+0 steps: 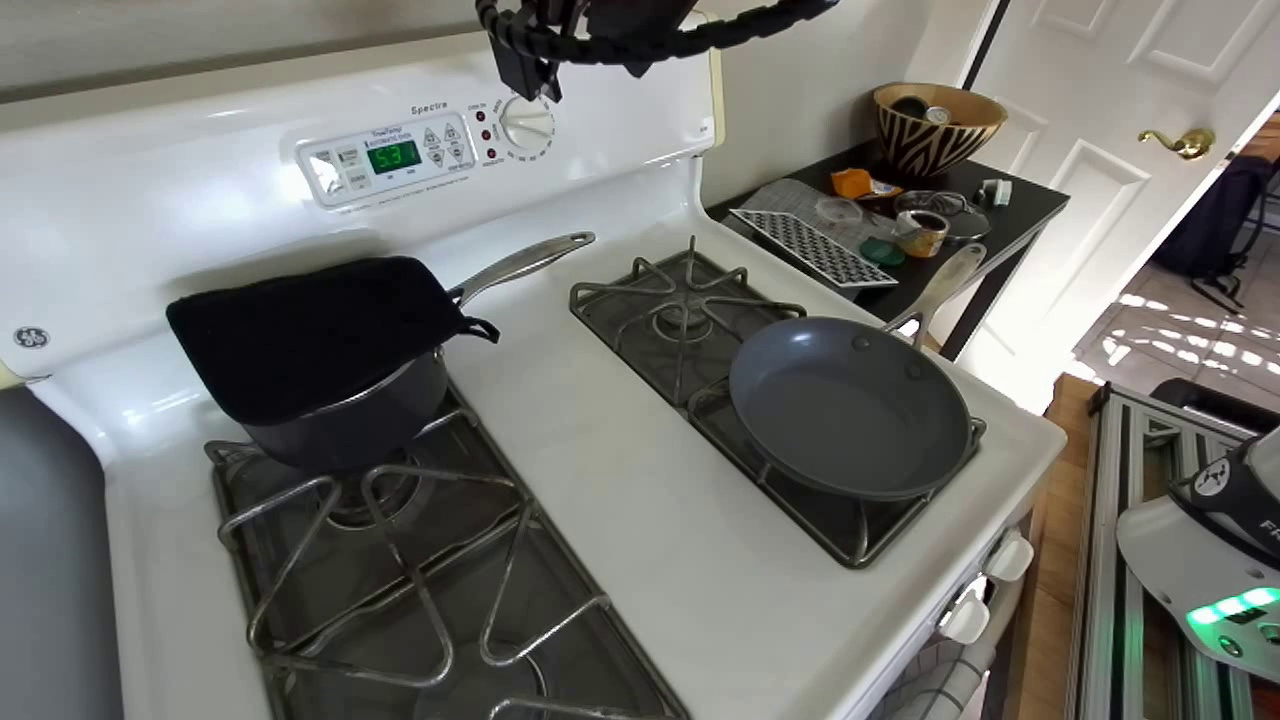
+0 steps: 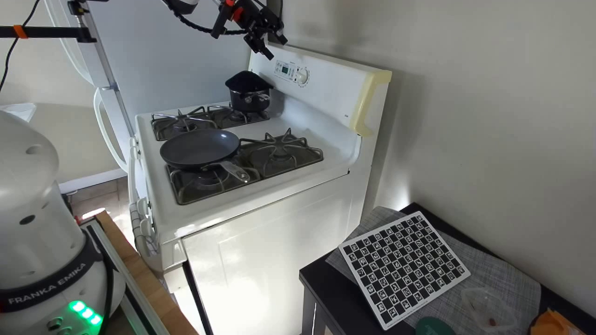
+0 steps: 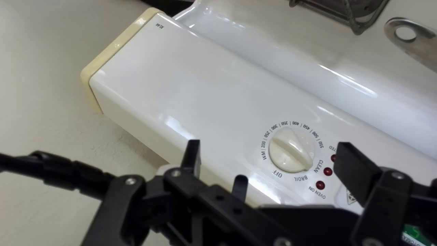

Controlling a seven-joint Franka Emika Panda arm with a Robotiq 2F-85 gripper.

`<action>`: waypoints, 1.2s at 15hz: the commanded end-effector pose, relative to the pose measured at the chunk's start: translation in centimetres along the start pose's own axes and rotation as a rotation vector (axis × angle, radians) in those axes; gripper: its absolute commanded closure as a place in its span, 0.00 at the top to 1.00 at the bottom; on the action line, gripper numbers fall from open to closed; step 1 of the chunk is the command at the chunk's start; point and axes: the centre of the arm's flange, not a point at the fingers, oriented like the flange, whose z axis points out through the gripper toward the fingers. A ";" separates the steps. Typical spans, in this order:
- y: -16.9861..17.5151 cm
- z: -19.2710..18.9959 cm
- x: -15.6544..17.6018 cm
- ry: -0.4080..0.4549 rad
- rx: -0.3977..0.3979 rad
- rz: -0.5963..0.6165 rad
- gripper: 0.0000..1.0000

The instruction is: Turn the stove on the switch to the left

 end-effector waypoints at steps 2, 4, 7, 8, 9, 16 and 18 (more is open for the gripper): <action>0.7 0.3 -2.1 -0.007 0.016 0.046 1.00; 0.7 0.5 -2.4 -0.010 0.017 0.054 1.00; 0.8 0.7 -2.6 -0.008 0.021 0.055 1.00; 0.3 0.6 -1.2 -0.014 -0.010 0.035 1.00; 0.4 0.7 -1.3 -0.014 -0.009 0.035 1.00; 0.5 0.7 -1.3 -0.014 -0.009 0.037 1.00; 0.5 0.7 -1.3 -0.014 -0.009 0.038 1.00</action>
